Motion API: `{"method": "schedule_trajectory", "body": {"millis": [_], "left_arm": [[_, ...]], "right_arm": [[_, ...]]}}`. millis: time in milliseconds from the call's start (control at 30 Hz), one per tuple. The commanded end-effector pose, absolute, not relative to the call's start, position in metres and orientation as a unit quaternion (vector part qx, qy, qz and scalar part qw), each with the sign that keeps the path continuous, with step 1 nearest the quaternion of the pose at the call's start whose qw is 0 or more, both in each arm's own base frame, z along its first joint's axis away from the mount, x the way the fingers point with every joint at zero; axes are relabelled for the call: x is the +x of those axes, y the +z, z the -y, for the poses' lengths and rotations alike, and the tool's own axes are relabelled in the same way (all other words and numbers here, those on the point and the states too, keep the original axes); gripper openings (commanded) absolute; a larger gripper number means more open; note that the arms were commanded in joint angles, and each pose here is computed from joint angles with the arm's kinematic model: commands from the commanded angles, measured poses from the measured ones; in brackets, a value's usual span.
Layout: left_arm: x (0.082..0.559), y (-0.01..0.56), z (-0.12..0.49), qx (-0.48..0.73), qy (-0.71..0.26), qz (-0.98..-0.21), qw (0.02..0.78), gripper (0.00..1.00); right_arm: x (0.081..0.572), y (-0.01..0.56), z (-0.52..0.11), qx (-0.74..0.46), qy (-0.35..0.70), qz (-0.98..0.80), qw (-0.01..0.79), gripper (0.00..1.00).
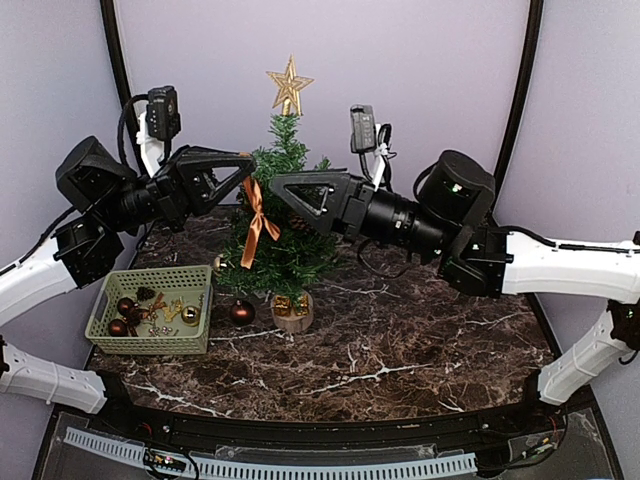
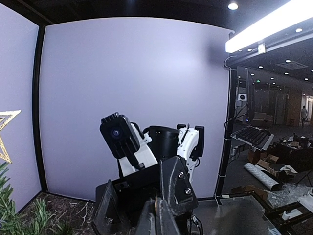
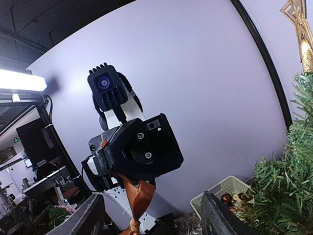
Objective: Decorate the small christmas tree
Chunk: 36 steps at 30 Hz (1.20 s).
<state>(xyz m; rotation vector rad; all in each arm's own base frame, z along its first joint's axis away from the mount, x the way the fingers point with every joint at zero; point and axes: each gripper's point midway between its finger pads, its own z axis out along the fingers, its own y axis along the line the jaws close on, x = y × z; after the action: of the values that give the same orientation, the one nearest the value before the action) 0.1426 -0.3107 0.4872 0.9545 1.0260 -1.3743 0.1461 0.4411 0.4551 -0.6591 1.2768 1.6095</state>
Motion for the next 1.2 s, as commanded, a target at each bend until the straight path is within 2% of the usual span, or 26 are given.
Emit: {"method": "schedule_trajectory", "body": {"millis": [0, 467, 800, 1167], "left_arm": [[0.137, 0.506, 0.309, 0.412, -0.569, -0.406, 0.584, 0.00], [0.142, 0.497, 0.319, 0.419, -0.566, -0.419, 0.573, 0.00], [0.142, 0.491, 0.322, 0.426, -0.567, -0.427, 0.560, 0.00], [0.146, 0.489, 0.324, 0.424, -0.563, -0.434, 0.561, 0.00]], "right_arm": [[0.138, 0.445, -0.450, -0.300, 0.647, -0.548, 0.437, 0.66], [0.128, 0.436, -0.448, -0.336, 0.629, -0.555, 0.428, 0.47], [0.134, 0.450, -0.431, -0.317, 0.618, -0.546, 0.470, 0.55], [0.135, 0.442, -0.442, -0.332, 0.608, -0.557, 0.458, 0.48]]}}
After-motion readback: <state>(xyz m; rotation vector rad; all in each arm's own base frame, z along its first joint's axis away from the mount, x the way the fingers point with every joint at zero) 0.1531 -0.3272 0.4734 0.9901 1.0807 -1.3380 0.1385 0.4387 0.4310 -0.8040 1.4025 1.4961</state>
